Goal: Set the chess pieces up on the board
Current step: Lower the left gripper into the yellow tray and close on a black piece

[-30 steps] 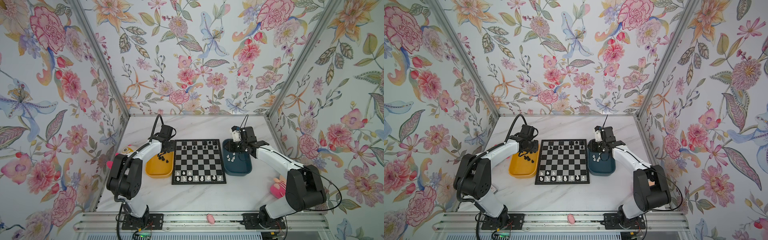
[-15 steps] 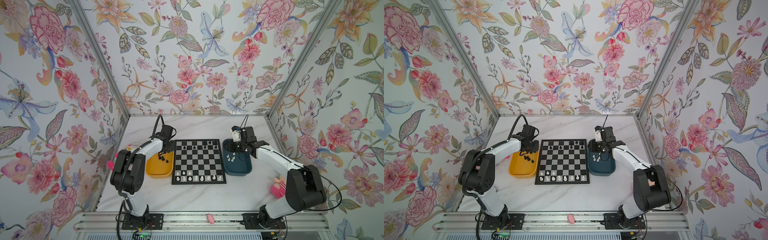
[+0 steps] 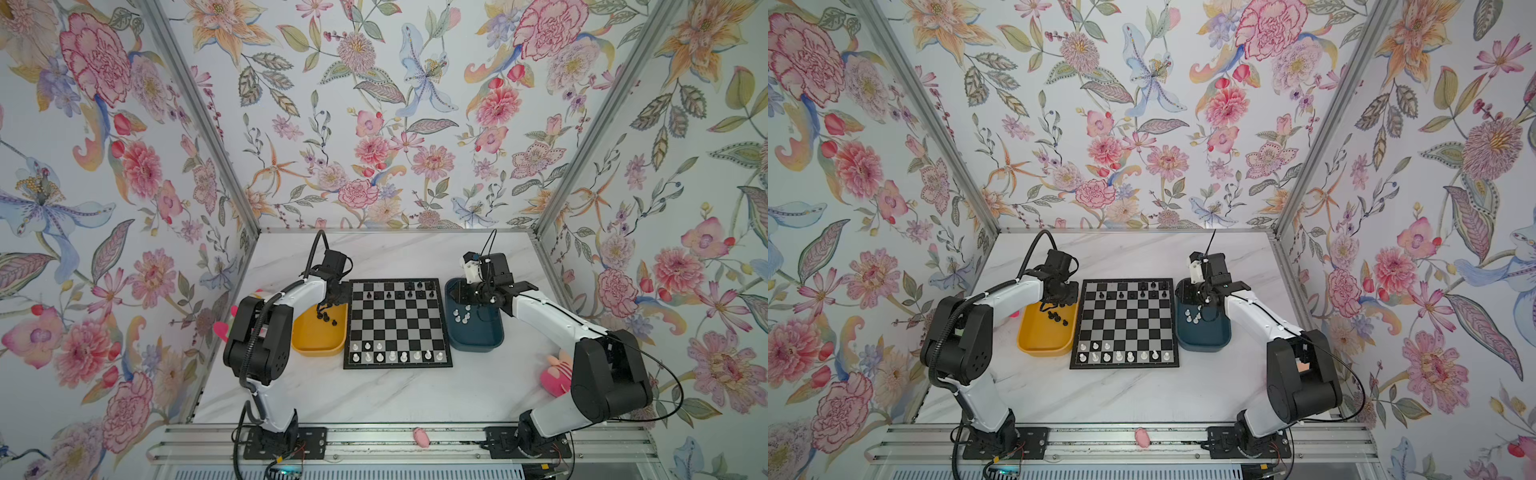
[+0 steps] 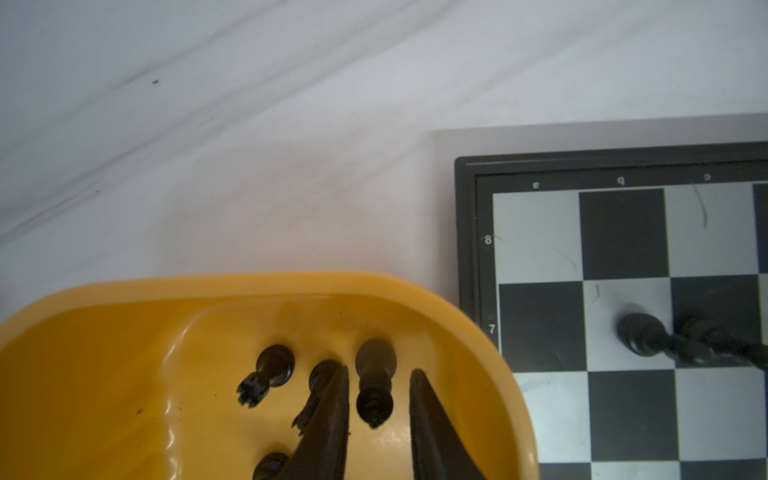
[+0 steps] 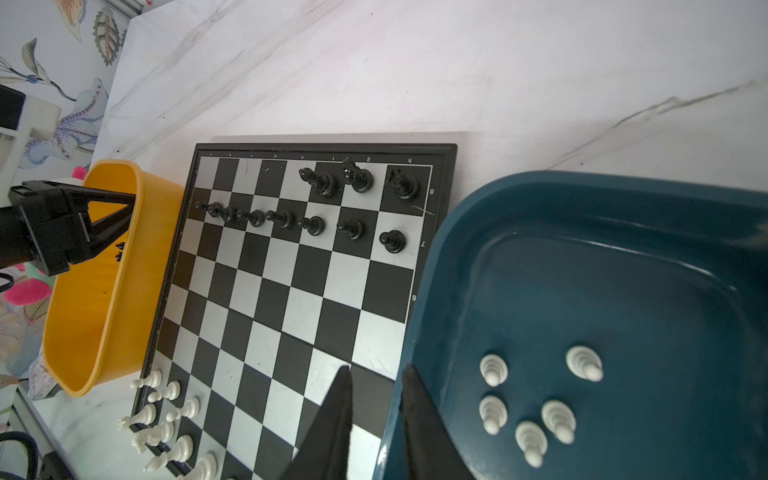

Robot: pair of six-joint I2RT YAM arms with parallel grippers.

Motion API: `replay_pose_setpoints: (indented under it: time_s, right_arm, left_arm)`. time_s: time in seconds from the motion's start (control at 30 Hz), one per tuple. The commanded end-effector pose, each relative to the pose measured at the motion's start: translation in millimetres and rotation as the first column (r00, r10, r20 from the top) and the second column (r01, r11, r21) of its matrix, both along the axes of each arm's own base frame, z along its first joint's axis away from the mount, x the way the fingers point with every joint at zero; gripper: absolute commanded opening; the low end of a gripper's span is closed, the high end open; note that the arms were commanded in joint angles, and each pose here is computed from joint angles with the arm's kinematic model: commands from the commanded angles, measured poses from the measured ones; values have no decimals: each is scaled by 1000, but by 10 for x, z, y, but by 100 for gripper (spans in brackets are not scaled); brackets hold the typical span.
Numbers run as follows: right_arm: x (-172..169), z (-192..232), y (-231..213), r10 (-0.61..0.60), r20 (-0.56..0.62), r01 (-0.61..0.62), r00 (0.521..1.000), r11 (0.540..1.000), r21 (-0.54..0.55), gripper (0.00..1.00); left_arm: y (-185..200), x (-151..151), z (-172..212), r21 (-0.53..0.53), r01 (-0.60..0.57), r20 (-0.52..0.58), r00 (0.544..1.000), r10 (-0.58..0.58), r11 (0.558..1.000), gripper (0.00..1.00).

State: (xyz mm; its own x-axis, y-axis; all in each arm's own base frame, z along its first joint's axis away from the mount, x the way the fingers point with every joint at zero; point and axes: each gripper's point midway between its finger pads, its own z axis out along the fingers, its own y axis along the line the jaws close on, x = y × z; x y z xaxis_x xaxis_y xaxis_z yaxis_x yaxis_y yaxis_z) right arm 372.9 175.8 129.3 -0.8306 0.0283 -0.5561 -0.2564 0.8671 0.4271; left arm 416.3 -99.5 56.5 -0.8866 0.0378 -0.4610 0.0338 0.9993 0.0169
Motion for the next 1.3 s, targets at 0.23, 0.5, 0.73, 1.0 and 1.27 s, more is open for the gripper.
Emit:
replay_pose_setpoints:
  time_s: [0.23, 0.5, 0.73, 1.0, 1.27]
  right_arm:
    - [23, 27, 9, -12, -7, 12, 1000, 1000, -1, 24]
    - [15, 25, 1, -13, -7, 13, 1000, 1000, -2, 24]
    - [15, 19, 8, -11, -8, 11, 1000, 1000, -2, 23]
    - [20, 9, 3, -13, -11, 12, 1000, 1000, -3, 23]
    - [27, 13, 8, -12, -10, 12, 1000, 1000, -2, 23]
  left_arm:
    - [25, 64, -45, 2, -2, -14, 1000, 3, 1000, 27]
    - [28, 62, -79, 3, -3, -25, 1000, 3, 1000, 26]
    - [34, 66, -101, 3, -5, -30, 1000, 5, 1000, 24]
    - [41, 66, -113, 7, -4, -33, 999, 5, 1000, 21]
    - [50, 76, -102, 16, -4, -31, 999, 5, 1000, 14]
